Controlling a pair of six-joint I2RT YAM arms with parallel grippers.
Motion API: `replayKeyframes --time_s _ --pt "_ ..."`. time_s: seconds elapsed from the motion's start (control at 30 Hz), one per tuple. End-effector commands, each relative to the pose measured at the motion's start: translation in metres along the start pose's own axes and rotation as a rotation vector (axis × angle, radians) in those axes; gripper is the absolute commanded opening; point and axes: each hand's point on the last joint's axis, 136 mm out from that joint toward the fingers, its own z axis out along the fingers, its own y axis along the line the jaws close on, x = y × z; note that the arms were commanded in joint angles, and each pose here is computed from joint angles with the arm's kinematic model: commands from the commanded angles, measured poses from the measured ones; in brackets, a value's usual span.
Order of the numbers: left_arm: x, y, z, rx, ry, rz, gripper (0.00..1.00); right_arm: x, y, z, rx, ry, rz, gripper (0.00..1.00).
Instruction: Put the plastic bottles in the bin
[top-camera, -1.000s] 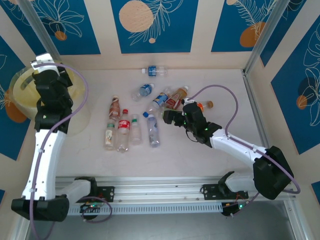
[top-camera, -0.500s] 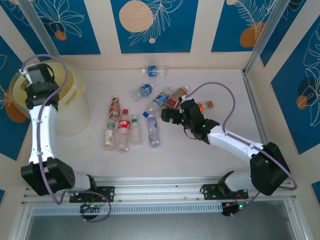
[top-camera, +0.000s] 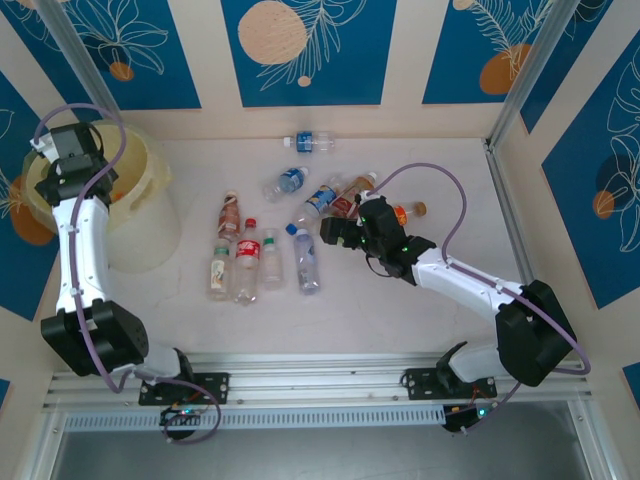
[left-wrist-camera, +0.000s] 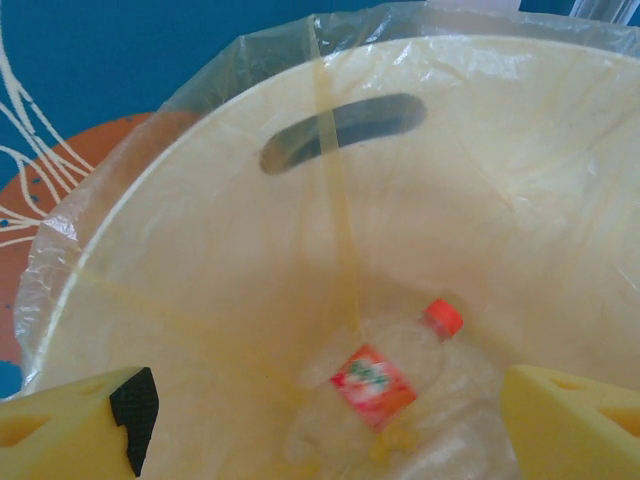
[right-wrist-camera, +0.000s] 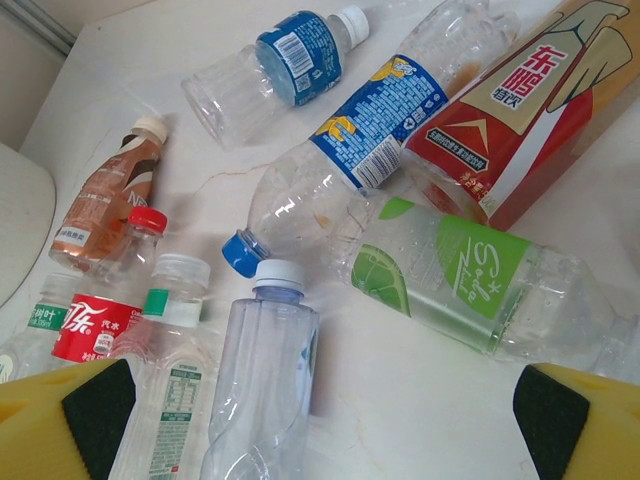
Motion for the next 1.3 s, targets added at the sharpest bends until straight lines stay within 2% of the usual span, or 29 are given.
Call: replayKeyframes --time_s 0.0,0.23,0.57,0.63,0.77,0.93,1.07,1.2,1.27 --pt "-0.01 0.007 -0.012 0.003 -0.022 -0.028 0.9 -0.011 0.004 -0.005 -0.007 -0.026 0.009 0.99" --pt "-0.023 -0.018 -0.032 0.145 -0.067 -0.034 0.91 -0.012 -0.005 -0.007 0.031 -0.044 0.045 1.0" --pt "-0.02 -0.08 -0.093 0.459 -0.159 -0.037 0.94 -0.011 -0.034 -0.011 0.112 -0.066 0.143 0.99" --pt "-0.017 -0.096 -0.108 0.518 -0.179 -0.009 0.99 -0.012 -0.052 -0.015 0.19 -0.083 0.187 0.99" --pt "-0.014 -0.125 -0.135 0.549 -0.236 0.112 1.0 -0.013 -0.092 -0.028 0.337 -0.048 0.286 0.99" --pt "0.007 -0.17 -0.165 0.742 -0.192 0.192 1.0 -0.013 -0.131 -0.043 0.434 -0.032 0.381 1.0" --pt "0.037 -0.21 -0.2 0.98 -0.127 0.247 1.0 -0.016 -0.149 -0.053 0.433 -0.009 0.428 1.0" --pt "0.065 -0.239 -0.236 1.244 -0.048 0.216 1.0 -0.022 -0.165 -0.061 0.43 -0.026 0.487 1.0" --pt "0.079 -0.246 -0.247 1.33 -0.001 0.171 1.0 -0.028 -0.173 -0.062 0.425 -0.046 0.517 1.0"
